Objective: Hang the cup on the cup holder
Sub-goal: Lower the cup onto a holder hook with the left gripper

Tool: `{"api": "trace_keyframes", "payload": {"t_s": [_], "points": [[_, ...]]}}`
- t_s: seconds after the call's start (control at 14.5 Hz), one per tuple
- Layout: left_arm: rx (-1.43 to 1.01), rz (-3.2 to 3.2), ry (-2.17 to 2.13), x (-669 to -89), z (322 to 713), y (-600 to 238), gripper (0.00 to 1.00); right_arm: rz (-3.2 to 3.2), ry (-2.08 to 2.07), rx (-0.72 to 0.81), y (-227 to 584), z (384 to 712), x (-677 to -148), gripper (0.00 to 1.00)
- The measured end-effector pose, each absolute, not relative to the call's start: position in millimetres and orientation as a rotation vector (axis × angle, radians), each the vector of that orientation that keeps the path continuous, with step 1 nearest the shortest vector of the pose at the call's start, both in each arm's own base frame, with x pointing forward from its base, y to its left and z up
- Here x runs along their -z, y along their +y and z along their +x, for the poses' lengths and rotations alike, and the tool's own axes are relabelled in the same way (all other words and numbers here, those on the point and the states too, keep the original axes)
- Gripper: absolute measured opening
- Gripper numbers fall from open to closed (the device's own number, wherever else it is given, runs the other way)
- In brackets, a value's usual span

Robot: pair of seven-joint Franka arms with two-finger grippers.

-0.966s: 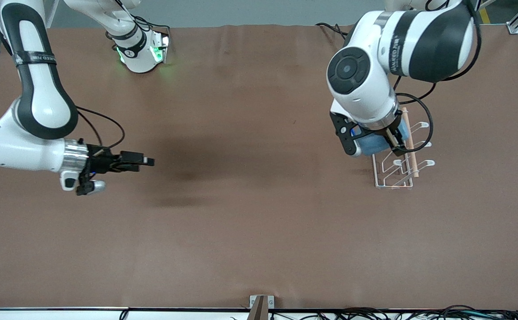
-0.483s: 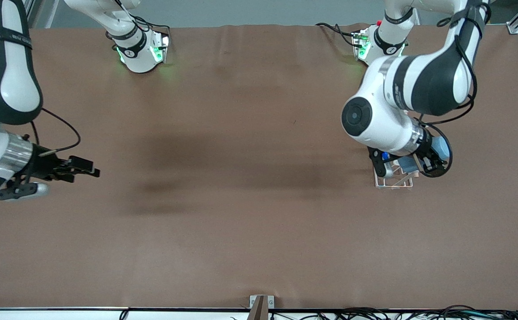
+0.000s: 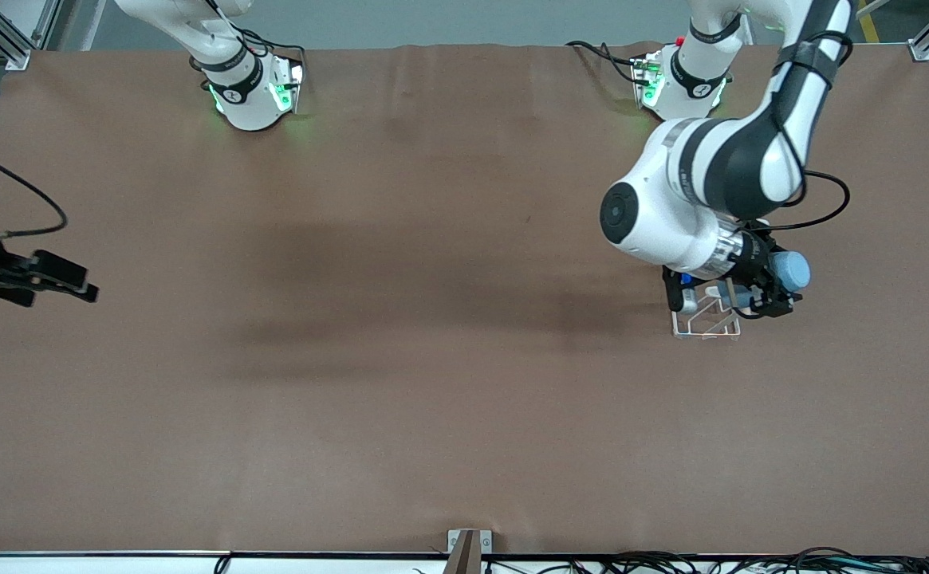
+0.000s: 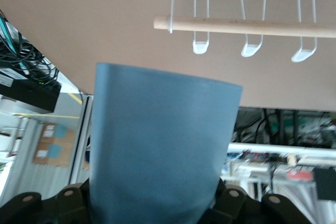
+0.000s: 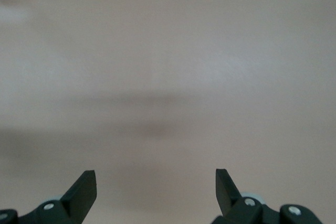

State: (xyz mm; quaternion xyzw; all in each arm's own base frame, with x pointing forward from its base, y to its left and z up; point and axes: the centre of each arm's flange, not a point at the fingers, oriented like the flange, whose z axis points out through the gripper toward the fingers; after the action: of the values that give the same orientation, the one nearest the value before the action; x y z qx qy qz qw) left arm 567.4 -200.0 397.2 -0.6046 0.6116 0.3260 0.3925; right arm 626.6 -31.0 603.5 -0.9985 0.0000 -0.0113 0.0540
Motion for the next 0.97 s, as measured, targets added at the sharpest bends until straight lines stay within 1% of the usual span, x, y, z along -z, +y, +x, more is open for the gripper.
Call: {"api": "trace_keyframes", "payload": {"t_s": [0.07,0.14,0.34,0.48,0.97], "points": [[-0.834,-1.507,1.546,-388.7,562.0,-202.8,0.74,-3.035,0.008,-0.019,-36.9,618.7,-612.7,1.0],[-0.837,-1.488,1.532,-380.3,557.2,-204.0,0.74,-3.051,0.011,-0.043,-40.6,611.4,-624.0,1.0],[-0.83,-1.454,1.521,-363.9,546.2,-211.1,0.74,-3.138,0.039,-0.005,-45.2,589.7,-660.0,1.0],[-0.825,-1.443,1.512,-358.4,544.4,-213.4,0.74,-3.146,0.06,0.01,-45.5,576.5,-672.6,1.0],[-0.848,-1.437,1.445,-310.1,549.3,-202.9,0.74,-3.139,0.082,0.063,-48.4,542.1,-667.7,1.0]]}}
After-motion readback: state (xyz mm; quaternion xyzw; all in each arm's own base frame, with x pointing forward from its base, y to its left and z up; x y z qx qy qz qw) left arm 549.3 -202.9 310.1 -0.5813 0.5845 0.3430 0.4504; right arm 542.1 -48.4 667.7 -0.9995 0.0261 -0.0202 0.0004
